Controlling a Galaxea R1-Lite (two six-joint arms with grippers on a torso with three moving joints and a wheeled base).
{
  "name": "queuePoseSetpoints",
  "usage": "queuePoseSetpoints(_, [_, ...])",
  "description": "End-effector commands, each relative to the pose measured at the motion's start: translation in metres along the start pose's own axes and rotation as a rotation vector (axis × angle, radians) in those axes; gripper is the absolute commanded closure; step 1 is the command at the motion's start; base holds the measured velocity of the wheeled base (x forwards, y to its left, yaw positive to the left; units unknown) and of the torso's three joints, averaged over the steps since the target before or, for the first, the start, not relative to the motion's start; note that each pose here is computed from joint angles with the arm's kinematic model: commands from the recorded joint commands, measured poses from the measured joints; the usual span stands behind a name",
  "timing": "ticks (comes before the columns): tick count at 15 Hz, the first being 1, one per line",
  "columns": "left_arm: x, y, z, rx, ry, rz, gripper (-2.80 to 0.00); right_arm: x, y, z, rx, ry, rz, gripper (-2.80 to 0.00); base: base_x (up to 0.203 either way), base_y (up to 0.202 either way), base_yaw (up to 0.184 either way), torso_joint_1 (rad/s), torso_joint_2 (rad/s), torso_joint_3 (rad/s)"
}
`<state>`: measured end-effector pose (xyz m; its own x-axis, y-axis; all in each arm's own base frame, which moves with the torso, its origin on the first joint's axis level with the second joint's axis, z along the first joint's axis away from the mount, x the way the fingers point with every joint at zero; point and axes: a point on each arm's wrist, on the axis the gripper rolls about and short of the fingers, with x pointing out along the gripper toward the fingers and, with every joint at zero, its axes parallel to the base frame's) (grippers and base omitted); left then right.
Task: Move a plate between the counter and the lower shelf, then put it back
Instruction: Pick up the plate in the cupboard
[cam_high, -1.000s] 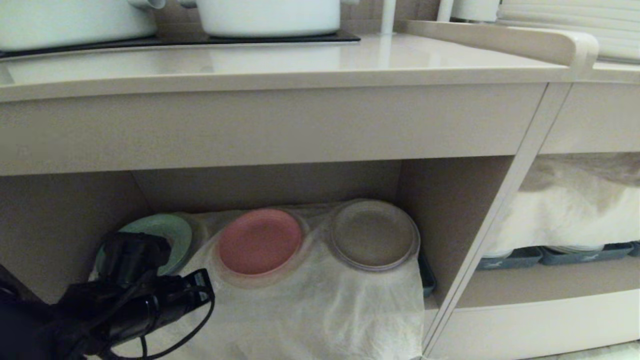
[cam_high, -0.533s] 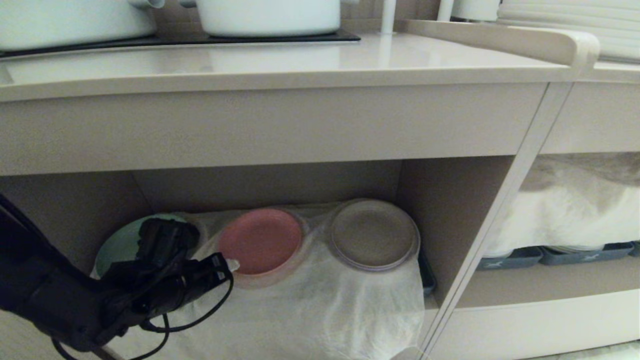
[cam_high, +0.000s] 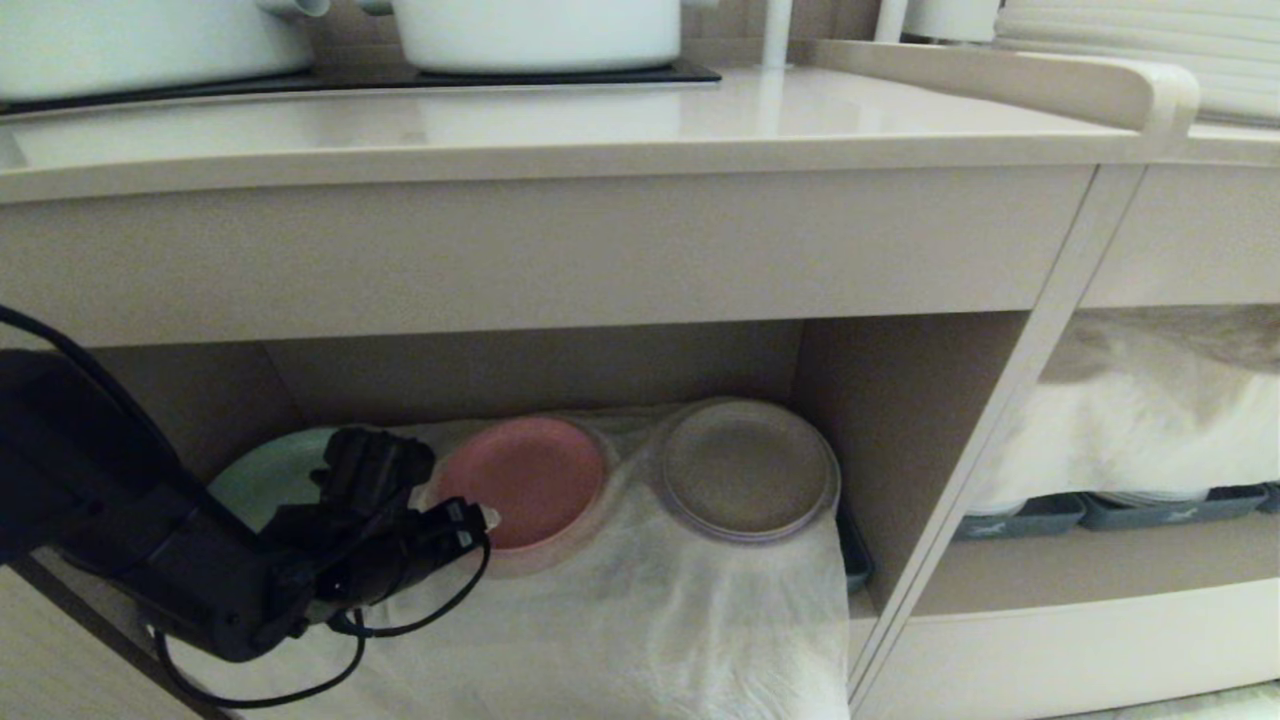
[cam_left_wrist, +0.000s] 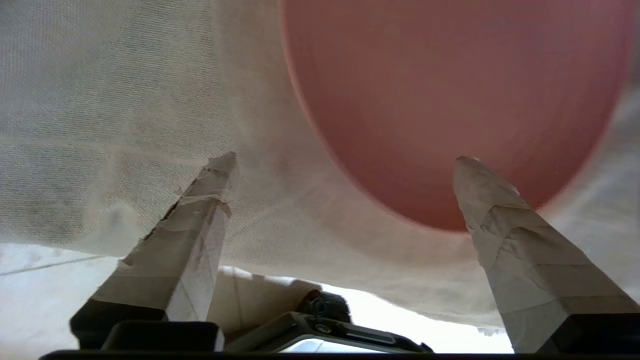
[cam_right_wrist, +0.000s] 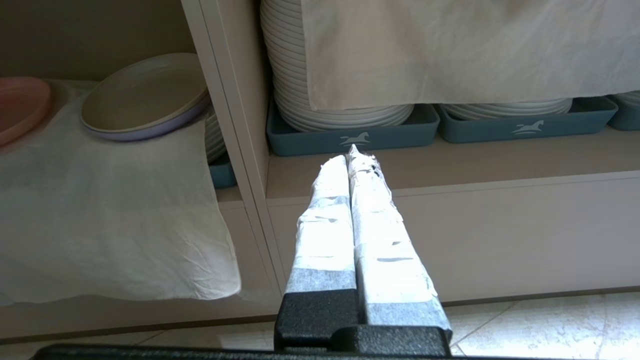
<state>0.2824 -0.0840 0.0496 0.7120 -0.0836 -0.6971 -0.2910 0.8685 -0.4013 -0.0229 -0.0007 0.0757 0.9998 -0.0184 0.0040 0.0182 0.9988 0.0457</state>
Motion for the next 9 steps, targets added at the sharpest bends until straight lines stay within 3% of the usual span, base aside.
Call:
queuePoseSetpoints(1, [0.005,-0.005,0.005,0.0,0.01,0.019,-2.8,0.0,0.0,0.0,0.0,0.001,0.0,0.0,0.0,0.0,0.0,0.0,0.0,0.0])
queuePoseSetpoints(9, [0.008,-0.014,0.015,0.03,0.063,0.07,-2.8,0.0,0.0,0.0,0.0,0.001,0.0,0.0,0.0,0.0,0.0,0.0,0.0,0.0])
